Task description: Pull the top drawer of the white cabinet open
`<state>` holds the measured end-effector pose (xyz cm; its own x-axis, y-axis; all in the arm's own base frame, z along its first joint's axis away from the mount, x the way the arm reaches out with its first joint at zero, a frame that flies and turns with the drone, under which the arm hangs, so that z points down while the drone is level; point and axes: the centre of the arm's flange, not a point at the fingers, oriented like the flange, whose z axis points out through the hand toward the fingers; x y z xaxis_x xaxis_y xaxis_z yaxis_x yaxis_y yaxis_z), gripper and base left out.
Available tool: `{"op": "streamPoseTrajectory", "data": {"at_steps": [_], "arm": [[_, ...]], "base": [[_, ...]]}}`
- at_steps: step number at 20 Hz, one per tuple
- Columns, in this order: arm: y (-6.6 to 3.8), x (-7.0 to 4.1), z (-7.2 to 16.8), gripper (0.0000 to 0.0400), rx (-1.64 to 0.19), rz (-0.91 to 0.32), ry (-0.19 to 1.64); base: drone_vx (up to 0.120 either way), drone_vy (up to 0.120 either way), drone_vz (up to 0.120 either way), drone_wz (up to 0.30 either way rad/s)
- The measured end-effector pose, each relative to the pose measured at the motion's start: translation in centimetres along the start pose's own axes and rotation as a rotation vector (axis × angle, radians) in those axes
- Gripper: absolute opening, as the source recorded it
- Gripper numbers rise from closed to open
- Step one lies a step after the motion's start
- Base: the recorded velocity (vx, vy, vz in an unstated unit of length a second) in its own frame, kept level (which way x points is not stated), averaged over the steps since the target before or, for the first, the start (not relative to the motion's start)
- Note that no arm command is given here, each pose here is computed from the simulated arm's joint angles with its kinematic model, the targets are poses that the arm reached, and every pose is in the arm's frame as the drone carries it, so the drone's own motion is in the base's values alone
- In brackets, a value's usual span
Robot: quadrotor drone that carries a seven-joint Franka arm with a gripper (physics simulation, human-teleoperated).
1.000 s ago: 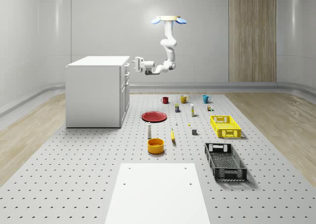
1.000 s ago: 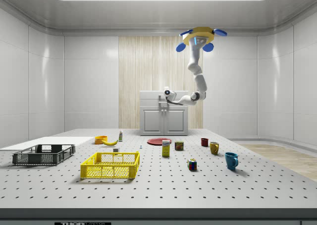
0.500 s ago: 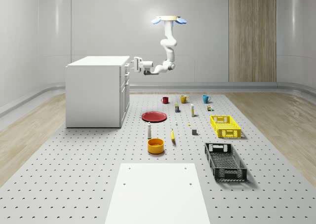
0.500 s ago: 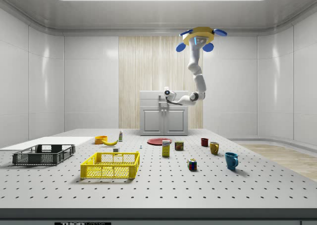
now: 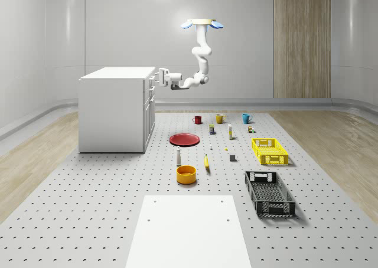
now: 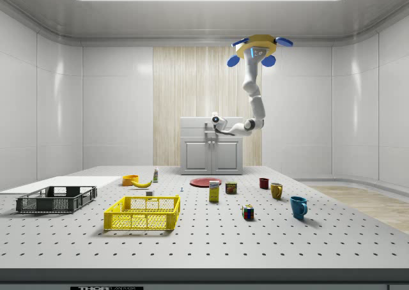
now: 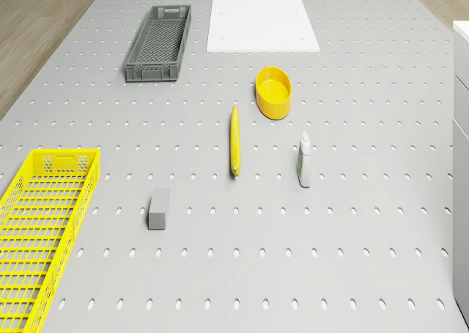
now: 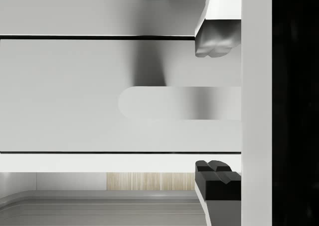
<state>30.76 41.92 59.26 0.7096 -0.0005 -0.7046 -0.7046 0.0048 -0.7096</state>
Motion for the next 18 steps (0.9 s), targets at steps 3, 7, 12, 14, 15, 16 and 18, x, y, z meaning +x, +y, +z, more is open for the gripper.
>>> {"op": "streamPoseTrajectory", "data": {"at_steps": [3,7,12,14,15,16,18], "arm": [[0.00,0.00,0.43,0.0305,0.000,0.000,0.000],[0.00,0.01,0.71,0.0305,0.000,0.000,0.000],[-0.01,0.02,0.84,0.0305,0.001,0.000,0.001],[-0.01,0.02,0.86,0.0305,0.001,0.000,0.001],[-0.01,0.02,0.87,0.0305,0.001,0.000,0.001],[-0.02,0.02,0.87,0.0305,0.001,0.000,0.001],[-0.12,-0.08,0.88,0.0305,0.001,0.000,0.001]], "base": [[0.000,0.000,0.000,0.000],[0.000,0.000,0.000,0.000],[0.000,0.000,0.000,0.000],[0.000,0.000,0.000,0.000],[0.000,0.000,0.000,0.000],[0.000,0.000,0.000,0.000],[0.000,0.000,0.000,0.000]]}}
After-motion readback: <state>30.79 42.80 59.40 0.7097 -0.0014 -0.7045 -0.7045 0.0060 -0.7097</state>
